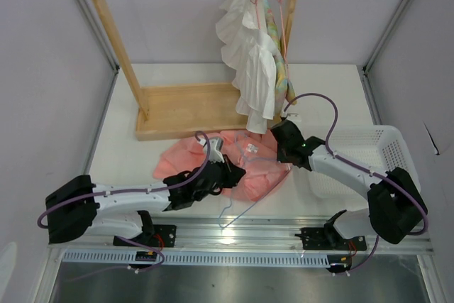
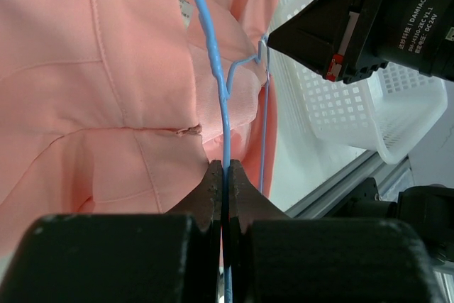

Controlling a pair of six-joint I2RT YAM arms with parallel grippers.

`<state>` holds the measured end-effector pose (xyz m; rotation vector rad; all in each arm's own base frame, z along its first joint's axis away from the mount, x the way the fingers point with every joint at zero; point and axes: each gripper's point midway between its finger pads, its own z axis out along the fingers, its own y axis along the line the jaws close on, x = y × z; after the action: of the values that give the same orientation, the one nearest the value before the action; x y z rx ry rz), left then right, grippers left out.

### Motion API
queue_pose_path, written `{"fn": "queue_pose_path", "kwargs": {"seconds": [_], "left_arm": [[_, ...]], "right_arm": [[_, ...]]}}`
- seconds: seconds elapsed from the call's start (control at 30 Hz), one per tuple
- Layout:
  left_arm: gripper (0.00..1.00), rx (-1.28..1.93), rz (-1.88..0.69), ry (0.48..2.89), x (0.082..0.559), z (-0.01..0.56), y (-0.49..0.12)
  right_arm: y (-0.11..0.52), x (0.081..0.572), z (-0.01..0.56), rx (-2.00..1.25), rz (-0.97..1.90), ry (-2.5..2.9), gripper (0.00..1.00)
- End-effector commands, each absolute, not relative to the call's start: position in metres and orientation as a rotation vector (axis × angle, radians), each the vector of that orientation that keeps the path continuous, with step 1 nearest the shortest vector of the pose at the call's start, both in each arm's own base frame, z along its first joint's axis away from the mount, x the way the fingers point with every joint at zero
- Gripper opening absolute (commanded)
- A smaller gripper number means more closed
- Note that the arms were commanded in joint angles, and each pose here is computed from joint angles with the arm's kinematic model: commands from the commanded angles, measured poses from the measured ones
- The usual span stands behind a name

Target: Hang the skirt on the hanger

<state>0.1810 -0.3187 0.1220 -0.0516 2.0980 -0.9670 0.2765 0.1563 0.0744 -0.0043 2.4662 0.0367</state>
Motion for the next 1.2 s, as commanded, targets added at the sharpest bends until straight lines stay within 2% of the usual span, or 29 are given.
{"fn": "queue_pose_path", "kwargs": {"seconds": [0.0, 0.53, 0.73, 0.87, 1.03, 1.07, 1.17], "left_arm": [[0.0, 0.014, -0.98, 2.082, 0.182, 0.137, -0.336], [0.0, 0.039, -0.931, 2.142, 0.187, 0.112, -0.353], [0.0, 0.082, -0.786, 2.121, 0.192, 0.112, -0.347], [0.0, 0.041, -0.612, 2.155, 0.202, 0.101, -0.32], [0.0, -0.026, -0.645, 2.19, 0.203, 0.09, -0.3], [0.0, -0.02, -0.635, 2.197, 0.204, 0.089, -0.3], [0.0, 0.049, -0.627, 2.229, 0.203, 0.088, -0.312]], "right_arm": [[0.151, 0.28, 0.095, 0.046, 0.009, 2.417, 0.0], [0.132, 0.276, 0.1, 0.055, -0.082, 2.414, 0.0], [0.126, 0.273, 0.092, 0.055, -0.106, 2.437, 0.0], [0.128, 0.271, 0.09, 0.044, -0.094, 2.446, 0.04], [0.13, 0.271, 0.085, 0.045, -0.095, 2.46, 0.11], [0.131, 0.271, 0.084, 0.044, -0.093, 2.462, 0.18], [0.134, 0.272, 0.082, 0.034, -0.099, 2.473, 0.25]]}}
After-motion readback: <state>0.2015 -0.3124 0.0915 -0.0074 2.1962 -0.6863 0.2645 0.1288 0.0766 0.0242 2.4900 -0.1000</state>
